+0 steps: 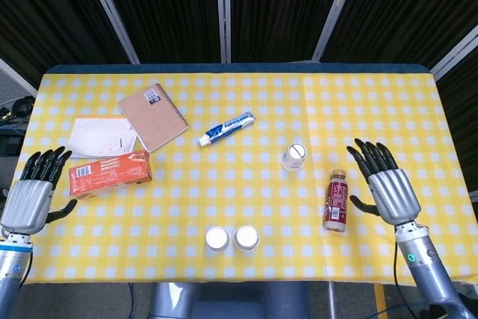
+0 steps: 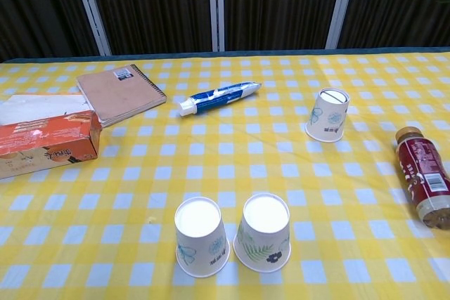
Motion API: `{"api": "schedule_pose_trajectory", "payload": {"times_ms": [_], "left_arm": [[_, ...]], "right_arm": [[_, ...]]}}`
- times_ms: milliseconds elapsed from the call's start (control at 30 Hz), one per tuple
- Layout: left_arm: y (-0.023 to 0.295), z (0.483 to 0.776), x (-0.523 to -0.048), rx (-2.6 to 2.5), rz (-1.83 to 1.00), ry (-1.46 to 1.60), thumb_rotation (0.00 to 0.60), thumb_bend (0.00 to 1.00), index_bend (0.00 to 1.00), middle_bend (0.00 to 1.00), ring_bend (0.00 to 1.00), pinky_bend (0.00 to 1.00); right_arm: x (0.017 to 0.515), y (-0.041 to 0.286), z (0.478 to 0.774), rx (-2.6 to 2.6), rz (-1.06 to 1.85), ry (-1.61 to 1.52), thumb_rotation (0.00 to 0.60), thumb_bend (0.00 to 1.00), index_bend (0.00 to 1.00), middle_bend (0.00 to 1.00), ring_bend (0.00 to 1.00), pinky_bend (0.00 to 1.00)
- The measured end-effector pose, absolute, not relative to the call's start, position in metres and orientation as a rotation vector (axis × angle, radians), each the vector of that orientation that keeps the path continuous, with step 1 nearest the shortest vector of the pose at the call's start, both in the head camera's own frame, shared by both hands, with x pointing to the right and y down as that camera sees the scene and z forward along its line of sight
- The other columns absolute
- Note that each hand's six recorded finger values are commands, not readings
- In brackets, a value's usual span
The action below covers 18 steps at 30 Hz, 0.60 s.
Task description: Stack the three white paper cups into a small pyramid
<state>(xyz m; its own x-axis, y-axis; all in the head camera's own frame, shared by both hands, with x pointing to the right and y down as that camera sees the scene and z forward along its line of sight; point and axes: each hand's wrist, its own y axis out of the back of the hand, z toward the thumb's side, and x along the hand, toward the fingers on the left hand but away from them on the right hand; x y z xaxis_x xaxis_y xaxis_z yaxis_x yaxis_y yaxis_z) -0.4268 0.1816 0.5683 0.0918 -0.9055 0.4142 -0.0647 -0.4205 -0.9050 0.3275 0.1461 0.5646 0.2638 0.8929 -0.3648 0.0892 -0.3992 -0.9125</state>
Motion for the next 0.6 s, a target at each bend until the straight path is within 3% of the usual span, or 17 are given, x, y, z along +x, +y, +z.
{"api": "schedule_pose_trajectory", "payload": {"times_ms": [600], "left_arm": [[0.181, 0.565, -0.432, -1.658, -1.421, 0.994, 0.600, 0.25, 0.00, 0.00, 0.00, 0.00]], "right_arm": [[0.244, 0.096, 0.632, -1.788, 1.394, -0.719, 0.600, 0.18, 0.18, 0.00, 0.00, 0.00]]}}
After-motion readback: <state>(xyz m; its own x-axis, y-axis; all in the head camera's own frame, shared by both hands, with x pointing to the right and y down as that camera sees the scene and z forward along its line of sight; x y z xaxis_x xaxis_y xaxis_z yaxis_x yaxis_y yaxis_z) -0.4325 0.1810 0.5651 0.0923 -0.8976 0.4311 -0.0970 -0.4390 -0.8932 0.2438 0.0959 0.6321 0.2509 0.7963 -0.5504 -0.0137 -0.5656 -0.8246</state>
